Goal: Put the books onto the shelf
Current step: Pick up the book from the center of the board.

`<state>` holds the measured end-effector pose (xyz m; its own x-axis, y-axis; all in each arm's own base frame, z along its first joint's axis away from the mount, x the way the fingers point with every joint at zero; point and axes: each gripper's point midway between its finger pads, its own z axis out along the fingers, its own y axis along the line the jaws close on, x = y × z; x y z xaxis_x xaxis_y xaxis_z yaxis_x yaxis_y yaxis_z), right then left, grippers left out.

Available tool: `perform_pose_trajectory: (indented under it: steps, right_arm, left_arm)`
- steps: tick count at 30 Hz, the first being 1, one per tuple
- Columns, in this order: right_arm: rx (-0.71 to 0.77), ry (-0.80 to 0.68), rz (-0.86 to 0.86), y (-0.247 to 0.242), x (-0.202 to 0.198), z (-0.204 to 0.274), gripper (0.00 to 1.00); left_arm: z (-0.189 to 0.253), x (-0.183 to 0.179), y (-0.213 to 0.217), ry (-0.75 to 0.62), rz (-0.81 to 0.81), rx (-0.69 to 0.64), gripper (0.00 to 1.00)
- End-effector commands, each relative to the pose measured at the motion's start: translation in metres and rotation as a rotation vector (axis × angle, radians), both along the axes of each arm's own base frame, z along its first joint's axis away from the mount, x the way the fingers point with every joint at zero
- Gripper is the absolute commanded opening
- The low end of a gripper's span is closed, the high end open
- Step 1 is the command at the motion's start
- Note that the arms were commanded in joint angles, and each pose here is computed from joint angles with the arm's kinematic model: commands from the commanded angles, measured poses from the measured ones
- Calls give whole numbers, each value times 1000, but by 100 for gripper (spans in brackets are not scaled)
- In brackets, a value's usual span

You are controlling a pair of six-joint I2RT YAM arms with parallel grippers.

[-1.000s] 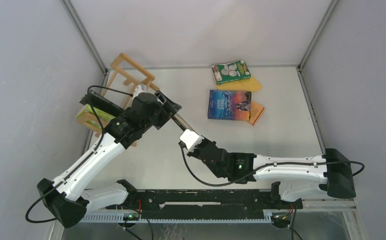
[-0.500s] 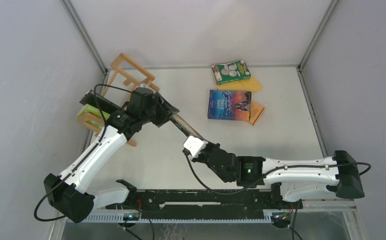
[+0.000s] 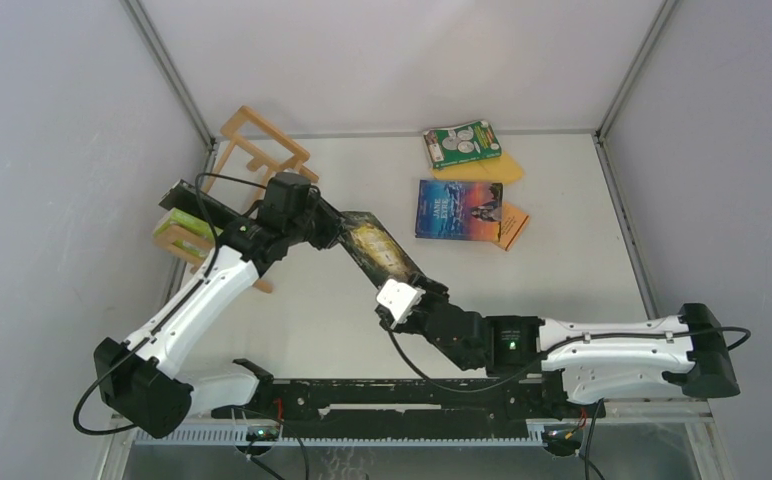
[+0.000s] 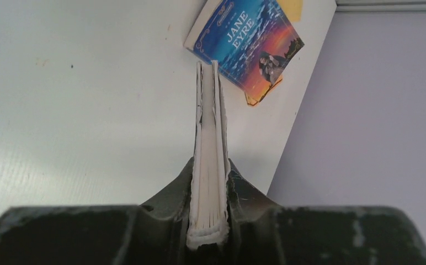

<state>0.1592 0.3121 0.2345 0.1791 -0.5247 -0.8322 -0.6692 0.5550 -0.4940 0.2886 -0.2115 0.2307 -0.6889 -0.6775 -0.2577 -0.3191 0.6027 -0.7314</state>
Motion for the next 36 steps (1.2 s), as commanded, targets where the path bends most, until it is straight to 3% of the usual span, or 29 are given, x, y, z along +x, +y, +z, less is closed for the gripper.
perform_pose_trajectory:
  steps: [1, 4, 17, 36]
  right_arm:
    - [127, 33, -63, -12, 2, 35, 67]
    - [109, 49, -55, -8, 1, 41, 71]
    - [60, 86, -47, 23, 0, 72, 71]
    - [-57, 209, -116, 44, 21, 42, 71]
  left_arm:
    - [42, 16, 4, -183, -14, 16, 0]
    - [45, 20, 7, -202, 23, 35, 0]
    - [51, 31, -2, -230, 70, 154, 0]
    - [58, 34, -14, -247, 73, 172, 0]
